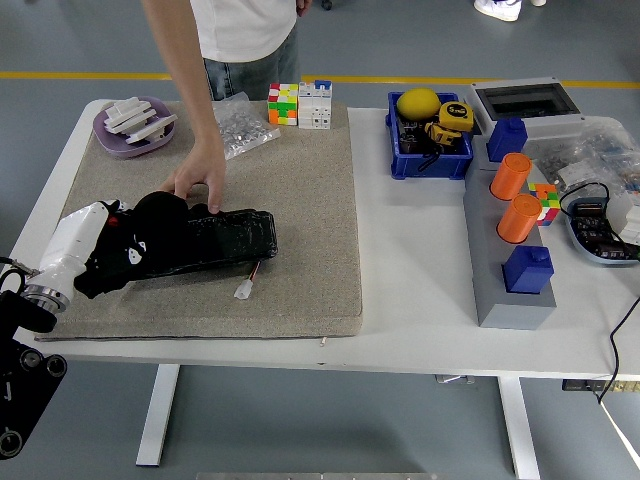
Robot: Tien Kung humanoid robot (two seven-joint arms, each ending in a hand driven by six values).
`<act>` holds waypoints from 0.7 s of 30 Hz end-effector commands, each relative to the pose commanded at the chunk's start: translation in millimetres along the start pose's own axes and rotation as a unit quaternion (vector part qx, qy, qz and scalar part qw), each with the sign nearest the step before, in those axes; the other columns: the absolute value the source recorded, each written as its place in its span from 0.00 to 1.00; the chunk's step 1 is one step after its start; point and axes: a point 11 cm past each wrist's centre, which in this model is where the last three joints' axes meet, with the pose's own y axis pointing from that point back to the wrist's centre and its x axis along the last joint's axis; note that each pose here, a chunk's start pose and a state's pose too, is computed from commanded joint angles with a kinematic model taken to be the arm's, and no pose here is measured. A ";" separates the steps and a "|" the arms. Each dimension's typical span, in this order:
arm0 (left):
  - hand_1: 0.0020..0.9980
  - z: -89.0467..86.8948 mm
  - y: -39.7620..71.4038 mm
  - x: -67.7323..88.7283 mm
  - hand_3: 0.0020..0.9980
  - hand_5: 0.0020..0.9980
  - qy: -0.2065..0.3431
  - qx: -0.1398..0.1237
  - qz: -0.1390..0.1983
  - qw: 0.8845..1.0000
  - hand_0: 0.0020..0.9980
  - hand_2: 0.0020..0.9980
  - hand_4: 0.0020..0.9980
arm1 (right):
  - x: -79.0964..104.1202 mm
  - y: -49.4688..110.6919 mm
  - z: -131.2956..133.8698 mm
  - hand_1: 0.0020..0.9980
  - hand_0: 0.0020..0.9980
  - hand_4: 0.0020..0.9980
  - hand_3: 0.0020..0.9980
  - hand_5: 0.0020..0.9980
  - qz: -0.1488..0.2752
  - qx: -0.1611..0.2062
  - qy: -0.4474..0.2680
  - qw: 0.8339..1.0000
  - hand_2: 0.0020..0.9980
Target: Pick the rag up,wipe the panel,place it on the desk
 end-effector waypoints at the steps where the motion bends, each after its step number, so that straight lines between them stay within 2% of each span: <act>1: 0.29 4.5 -1.4 -2.8 0.46 0.00 0.000 -0.006 -0.004 1.000 0.27 0.54 0.35 | 0.1 0.0 0.1 0.68 0.79 0.98 0.61 0.46 0.000 0.000 0.000 1.000 0.68; 9: 0.29 29.3 -9.2 -24.6 0.47 0.00 -0.001 -0.039 -0.036 0.999 0.27 0.54 0.35 | 0.0 0.0 -1.6 0.68 0.79 0.98 0.61 0.46 0.000 0.002 0.001 1.000 0.68; 21: 0.29 65.1 -23.2 -41.0 0.47 0.00 -0.010 -0.086 -0.063 0.994 0.27 0.55 0.37 | -2.4 0.3 -6.0 0.68 0.79 0.99 0.61 0.46 -0.002 0.006 0.001 1.000 0.68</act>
